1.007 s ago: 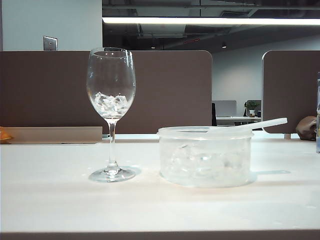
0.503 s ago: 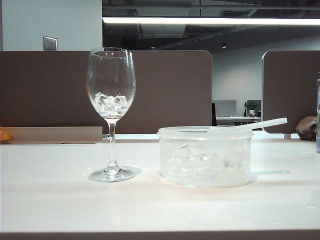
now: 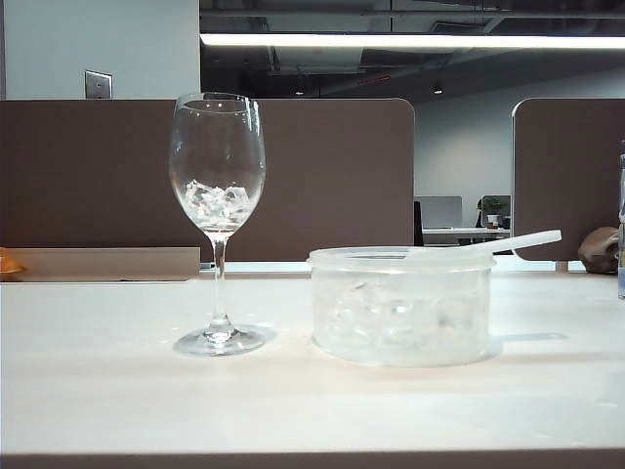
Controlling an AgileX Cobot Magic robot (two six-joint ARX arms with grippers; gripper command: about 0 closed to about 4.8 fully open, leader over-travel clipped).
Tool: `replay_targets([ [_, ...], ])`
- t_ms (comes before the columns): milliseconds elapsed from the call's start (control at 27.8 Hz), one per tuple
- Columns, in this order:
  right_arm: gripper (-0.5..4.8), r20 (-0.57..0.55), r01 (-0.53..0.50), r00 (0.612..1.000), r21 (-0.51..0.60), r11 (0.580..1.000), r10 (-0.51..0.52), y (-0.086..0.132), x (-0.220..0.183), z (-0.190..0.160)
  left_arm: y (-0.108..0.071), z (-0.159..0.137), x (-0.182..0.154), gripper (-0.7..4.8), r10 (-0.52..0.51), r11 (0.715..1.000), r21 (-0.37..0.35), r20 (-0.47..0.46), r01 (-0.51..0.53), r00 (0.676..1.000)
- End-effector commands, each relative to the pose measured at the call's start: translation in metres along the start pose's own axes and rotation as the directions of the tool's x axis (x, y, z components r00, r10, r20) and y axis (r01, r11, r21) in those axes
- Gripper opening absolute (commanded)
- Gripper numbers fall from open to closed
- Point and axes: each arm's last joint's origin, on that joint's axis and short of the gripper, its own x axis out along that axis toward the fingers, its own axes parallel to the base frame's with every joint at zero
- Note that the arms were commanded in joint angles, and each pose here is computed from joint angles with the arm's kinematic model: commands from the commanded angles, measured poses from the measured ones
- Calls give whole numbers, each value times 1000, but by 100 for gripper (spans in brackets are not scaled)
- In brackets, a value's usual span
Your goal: Pick up an ice shovel filled with ice cubes and pour the ice from the shovel into the glass.
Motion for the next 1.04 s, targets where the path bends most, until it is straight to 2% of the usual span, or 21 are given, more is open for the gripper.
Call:
replay_targets([
  [36,-5,-2,1,1000,0,1000,-1,0,1,-2,0,-1,0,-3,1,999,54,-9,0,1000],
  [1043,-5,-2,1,1000,0,1000,-1,0,1,-2,-2,-1,0,-3,-18,998,59,-9,18,1000],
])
